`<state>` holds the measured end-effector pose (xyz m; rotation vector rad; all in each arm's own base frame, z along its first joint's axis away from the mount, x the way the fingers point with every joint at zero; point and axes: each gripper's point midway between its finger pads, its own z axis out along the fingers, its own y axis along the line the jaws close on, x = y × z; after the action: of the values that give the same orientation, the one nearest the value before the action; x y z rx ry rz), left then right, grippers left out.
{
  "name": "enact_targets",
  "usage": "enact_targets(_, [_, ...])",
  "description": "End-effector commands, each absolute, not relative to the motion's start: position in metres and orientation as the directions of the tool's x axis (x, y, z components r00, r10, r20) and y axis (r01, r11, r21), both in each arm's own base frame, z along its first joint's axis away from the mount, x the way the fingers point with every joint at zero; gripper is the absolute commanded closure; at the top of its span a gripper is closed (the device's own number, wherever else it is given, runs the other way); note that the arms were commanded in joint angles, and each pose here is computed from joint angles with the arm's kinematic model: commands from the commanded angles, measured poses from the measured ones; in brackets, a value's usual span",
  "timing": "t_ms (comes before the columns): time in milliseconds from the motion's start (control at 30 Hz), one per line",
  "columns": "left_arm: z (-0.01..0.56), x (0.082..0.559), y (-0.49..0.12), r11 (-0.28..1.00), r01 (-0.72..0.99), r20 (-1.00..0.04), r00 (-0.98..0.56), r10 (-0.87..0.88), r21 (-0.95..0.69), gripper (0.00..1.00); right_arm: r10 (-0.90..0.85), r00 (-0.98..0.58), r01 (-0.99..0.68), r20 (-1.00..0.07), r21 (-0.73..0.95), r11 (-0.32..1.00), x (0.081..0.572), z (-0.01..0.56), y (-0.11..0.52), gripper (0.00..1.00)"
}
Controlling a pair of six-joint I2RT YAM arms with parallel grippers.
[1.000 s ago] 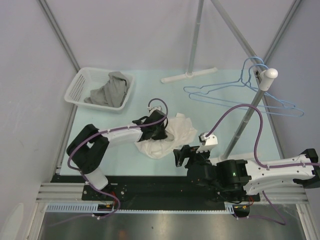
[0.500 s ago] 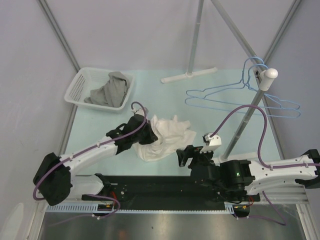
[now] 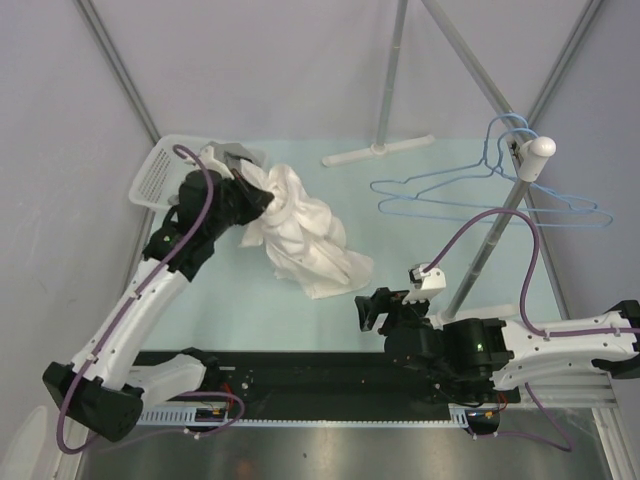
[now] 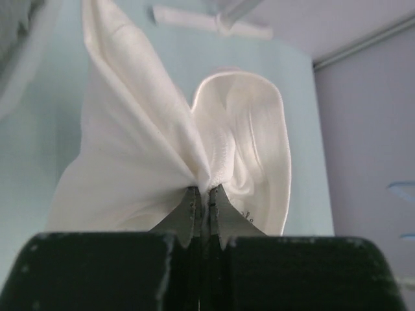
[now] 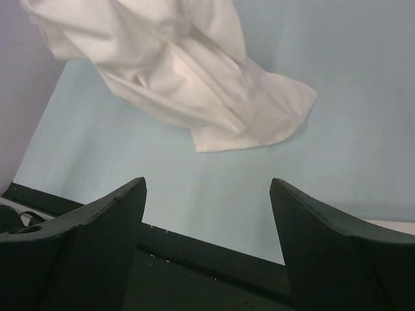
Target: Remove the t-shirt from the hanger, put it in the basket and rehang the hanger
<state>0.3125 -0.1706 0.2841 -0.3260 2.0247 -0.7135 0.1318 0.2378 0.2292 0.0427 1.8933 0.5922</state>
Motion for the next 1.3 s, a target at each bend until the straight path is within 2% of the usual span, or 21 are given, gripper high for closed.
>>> enact_targets(0, [0.382,0.338,-0.144,0.721,0.113,-0.71,-0.335,-0.62,-0.683,1.0,0.37,-0.364,-0.215,-0.855,0.464,0.859,0.138,0.241,0.234,0.18])
enact_targets(267, [0.528,0.367,-0.101,0.673,0.269,-0.71,-0.064,-0.701,-0.689,1.0,0.369,-0.373,-0.221,-0.851,0.468,0.856,0.136,0.244,0.238,0.18])
enact_targets(400, [0.591,0.374,-0.073,0.662,0.383,-0.683,0.1,-0.723,-0.644,1.0,0.359,-0.377,-0.225,-0.854,0.461,0.858,0.136,0.246,0.242,0.18])
enact_targets(467, [0.642,0.359,-0.071,0.643,0.503,-0.657,0.181,-0.732,-0.578,1.0,0.354,-0.379,-0.225,-0.855,0.456,0.861,0.137,0.246,0.242,0.18])
enact_targets(500, [0.646,0.378,-0.047,0.67,0.471,-0.655,0.227,-0.721,-0.574,1.0,0.351,-0.385,-0.226,-0.854,0.456,0.861,0.136,0.247,0.243,0.18])
enact_targets(567, [0.694,0.364,-0.034,0.678,0.525,-0.615,0.326,-0.718,-0.514,1.0,0.348,-0.393,-0.23,-0.851,0.457,0.859,0.135,0.247,0.245,0.18])
enact_targets(600, [0.692,0.385,-0.016,0.688,0.504,-0.61,0.343,-0.715,-0.523,1.0,0.345,-0.4,-0.233,-0.849,0.458,0.858,0.134,0.246,0.246,0.18])
enact_targets(633, [0.718,0.371,-0.018,0.639,0.58,-0.568,0.334,-0.752,-0.506,1.0,0.339,-0.403,-0.234,-0.85,0.454,0.86,0.134,0.245,0.247,0.18])
enact_targets(700, [0.732,0.373,-0.003,0.575,0.643,-0.522,0.303,-0.798,-0.506,1.0,0.332,-0.411,-0.236,-0.849,0.451,0.861,0.133,0.243,0.249,0.18])
enact_targets(733, [0.744,0.377,-0.001,0.479,0.727,-0.457,0.253,-0.853,-0.492,1.0,0.328,-0.413,-0.232,-0.85,0.446,0.865,0.134,0.241,0.25,0.18])
enact_targets(833, [0.747,0.4,0.02,0.392,0.763,-0.364,0.22,-0.905,-0.514,1.0,0.321,-0.425,-0.228,-0.846,0.444,0.867,0.135,0.237,0.253,0.18])
enact_targets(900, [0.742,0.416,0.031,0.395,0.744,-0.335,0.241,-0.911,-0.539,1.0,0.314,-0.435,-0.234,-0.844,0.443,0.865,0.136,0.236,0.256,0.18])
enact_targets(1033, [0.715,0.45,0.038,0.477,0.671,-0.406,0.276,-0.871,-0.568,1.0,0.315,-0.442,-0.245,-0.84,0.451,0.858,0.135,0.239,0.262,0.18])
enact_targets(1100, [0.698,0.458,0.027,0.46,0.674,-0.444,0.213,-0.87,-0.579,1.0,0.309,-0.445,-0.245,-0.84,0.446,0.861,0.135,0.236,0.262,0.18])
enact_targets(1133, [0.67,0.48,0.028,0.449,0.634,-0.453,0.17,-0.875,-0.63,1.0,0.309,-0.445,-0.241,-0.841,0.445,0.862,0.135,0.235,0.262,0.18])
enact_targets(1267, [0.616,0.509,-0.002,0.442,0.562,-0.526,0.013,-0.85,-0.7,1.0,0.308,-0.448,-0.245,-0.839,0.447,0.86,0.136,0.235,0.265,0.18])
